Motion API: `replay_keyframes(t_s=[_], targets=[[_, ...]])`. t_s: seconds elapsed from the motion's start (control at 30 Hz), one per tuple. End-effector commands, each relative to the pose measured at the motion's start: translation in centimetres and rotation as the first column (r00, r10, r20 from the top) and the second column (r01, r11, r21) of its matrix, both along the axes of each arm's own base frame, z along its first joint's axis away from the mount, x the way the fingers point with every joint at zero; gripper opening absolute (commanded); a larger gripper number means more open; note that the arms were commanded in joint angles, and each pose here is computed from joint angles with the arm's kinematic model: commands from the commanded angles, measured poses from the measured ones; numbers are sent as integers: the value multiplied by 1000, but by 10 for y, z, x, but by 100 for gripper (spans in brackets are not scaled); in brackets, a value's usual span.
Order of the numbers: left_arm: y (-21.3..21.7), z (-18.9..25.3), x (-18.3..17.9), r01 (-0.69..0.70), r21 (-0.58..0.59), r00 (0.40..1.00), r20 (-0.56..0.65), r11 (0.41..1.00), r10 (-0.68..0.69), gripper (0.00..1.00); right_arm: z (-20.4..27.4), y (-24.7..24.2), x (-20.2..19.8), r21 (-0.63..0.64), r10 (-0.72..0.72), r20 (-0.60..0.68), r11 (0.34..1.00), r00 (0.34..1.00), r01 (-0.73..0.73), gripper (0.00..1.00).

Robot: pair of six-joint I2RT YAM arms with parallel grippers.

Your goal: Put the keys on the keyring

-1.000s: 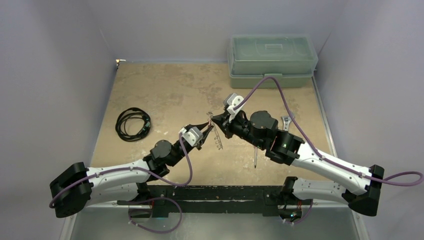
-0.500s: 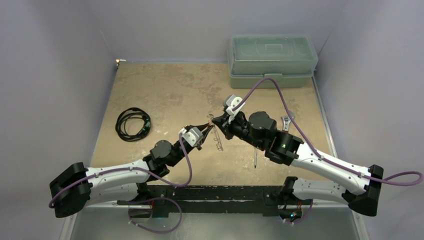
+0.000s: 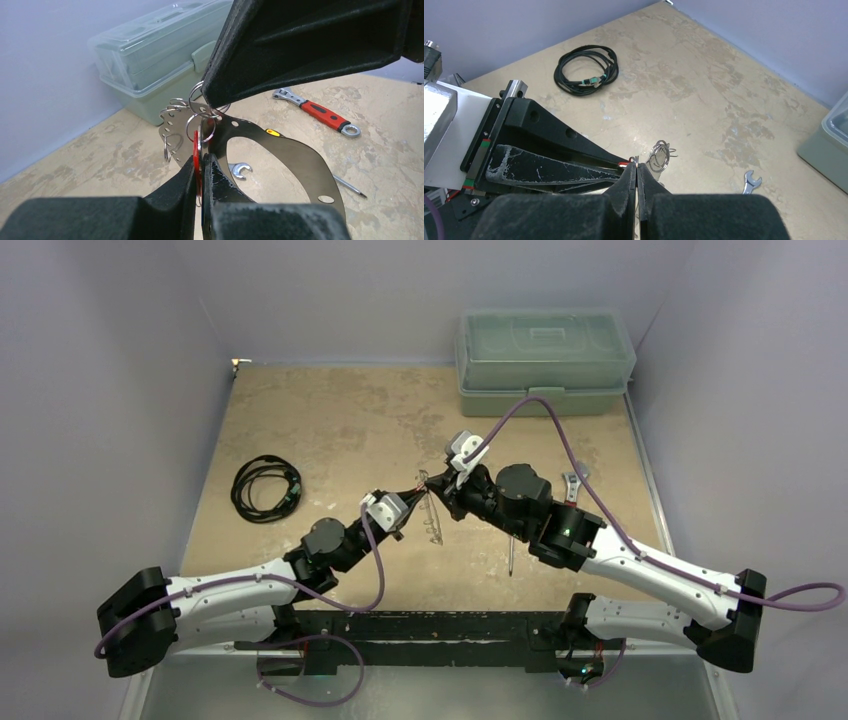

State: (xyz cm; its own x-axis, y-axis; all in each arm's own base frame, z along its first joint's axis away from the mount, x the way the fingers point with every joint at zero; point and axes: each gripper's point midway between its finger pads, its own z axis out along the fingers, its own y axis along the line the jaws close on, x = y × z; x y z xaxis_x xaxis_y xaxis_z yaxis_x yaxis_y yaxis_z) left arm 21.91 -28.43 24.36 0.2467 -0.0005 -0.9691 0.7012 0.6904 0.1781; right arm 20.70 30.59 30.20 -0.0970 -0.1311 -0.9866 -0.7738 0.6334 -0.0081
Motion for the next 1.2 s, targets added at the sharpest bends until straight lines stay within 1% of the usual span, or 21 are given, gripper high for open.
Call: replay_keyframes(t_s=[0.0, 0.07, 0.2, 0.33, 0.5, 0.63, 0.83, 0.93, 1.07, 1.1, 1.17], targets=[[-6, 23, -4, 30, -58, 1000, 11, 998, -29, 0, 21, -4, 2, 64, -22, 31, 998, 999, 20, 0], [-10, 22, -9, 63, -44, 998, 18, 997, -62, 0, 20, -6, 2, 61, -27, 30, 998, 999, 25, 0], [-21, 12, -24, 170, 53, 985, 24, 984, -171, 0, 18, -10, 0, 53, -26, 35, 998, 999, 25, 0], [-25, 13, -34, 233, 66, 972, 6, 970, -234, 0, 17, -15, -2, 52, -23, 47, 998, 999, 21, 0], [-27, 12, -41, 269, 78, 963, -21, 960, -268, 0, 18, -19, -3, 53, -27, 48, 998, 998, 25, 0], [-22, 18, -41, 254, 81, 967, -47, 964, -251, 0, 16, -20, -6, 57, -16, 41, 998, 999, 14, 0], [-15, 21, -42, 242, 128, 966, -130, 962, -225, 0, 9, -18, -9, 65, -5, 19, 998, 1000, 4, 0], [-13, 23, -45, 247, 136, 956, -195, 959, -218, 0, 5, -16, -10, 73, 5, 8, 997, 1000, -5, 0], [-7, 15, -50, 251, 175, 933, -307, 952, -190, 0, 1, -13, -12, 81, 17, -6, 997, 1000, -17, 0], [-6, 14, -51, 252, 181, 926, -332, 951, -183, 0, 0, -12, -12, 81, 20, -9, 997, 1000, -19, 1], [-4, 14, -53, 254, 181, 910, -378, 950, -171, 0, -1, -12, -13, 80, 21, -12, 997, 1000, -20, 11]])
